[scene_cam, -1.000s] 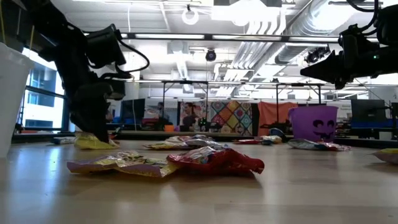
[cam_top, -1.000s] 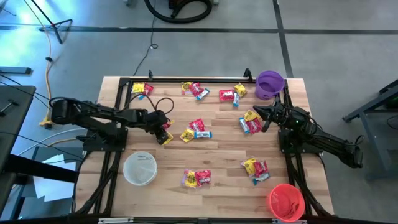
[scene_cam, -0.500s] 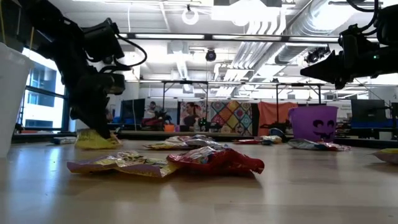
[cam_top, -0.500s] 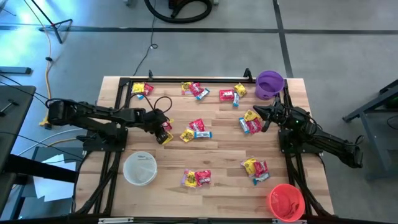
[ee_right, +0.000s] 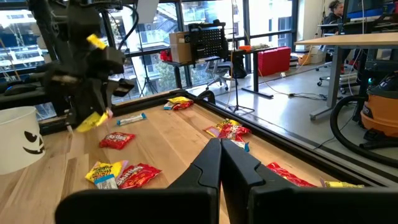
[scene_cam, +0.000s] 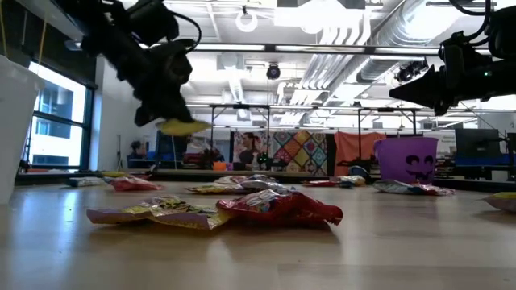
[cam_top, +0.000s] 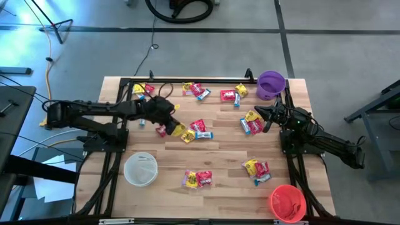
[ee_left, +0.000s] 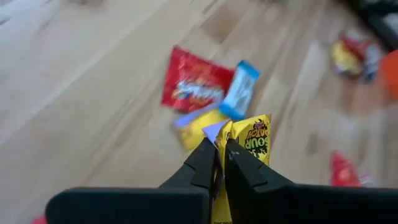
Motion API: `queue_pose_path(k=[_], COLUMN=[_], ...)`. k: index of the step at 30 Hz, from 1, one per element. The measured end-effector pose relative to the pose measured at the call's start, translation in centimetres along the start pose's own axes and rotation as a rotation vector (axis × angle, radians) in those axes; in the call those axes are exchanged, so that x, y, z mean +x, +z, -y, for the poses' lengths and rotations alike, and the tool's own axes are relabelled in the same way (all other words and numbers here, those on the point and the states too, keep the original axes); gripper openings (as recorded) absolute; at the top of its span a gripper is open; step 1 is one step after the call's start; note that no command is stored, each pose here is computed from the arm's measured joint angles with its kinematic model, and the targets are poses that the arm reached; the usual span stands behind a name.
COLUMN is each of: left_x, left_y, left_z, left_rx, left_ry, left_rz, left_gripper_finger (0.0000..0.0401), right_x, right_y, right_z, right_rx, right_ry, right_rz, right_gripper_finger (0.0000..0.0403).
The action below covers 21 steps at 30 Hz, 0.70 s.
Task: Sort candy
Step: Put the yellow candy into the purple bin
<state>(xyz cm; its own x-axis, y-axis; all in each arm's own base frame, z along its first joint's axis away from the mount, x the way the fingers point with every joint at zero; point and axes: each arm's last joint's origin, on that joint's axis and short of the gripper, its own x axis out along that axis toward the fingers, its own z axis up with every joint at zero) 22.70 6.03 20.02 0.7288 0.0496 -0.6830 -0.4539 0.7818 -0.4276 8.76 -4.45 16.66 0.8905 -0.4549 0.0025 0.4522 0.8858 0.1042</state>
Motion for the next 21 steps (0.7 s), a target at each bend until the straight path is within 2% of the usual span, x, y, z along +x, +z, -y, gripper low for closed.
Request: queue_pose_path(k=[9, 15, 21], left_x=[-0.2, 1.3, 3.3], left_y=[2.7, 4.3, 5.1], left_z=[-0.1, 0.0, 0.7], left_rx=[-0.146, -0.201, -0.177], left_ry=[-0.159, -0.203, -0.314], left_rz=[0.189, 0.363, 0.480], left_gripper_finger=[0.0006, 0.0002, 0.0001], right_x=[0.0, 0.0, 0.0], right_y=[0.0, 0.0, 0.0], right_z=[0.0, 0.0, 0.0], right_rx=[0.000, 0.000, 0.000], right_ry=[0.000, -0.004, -0.005], right_rz=[0.000, 0.000, 0.001], right_gripper_finger=[0.0000, 0.0000, 0.0000])
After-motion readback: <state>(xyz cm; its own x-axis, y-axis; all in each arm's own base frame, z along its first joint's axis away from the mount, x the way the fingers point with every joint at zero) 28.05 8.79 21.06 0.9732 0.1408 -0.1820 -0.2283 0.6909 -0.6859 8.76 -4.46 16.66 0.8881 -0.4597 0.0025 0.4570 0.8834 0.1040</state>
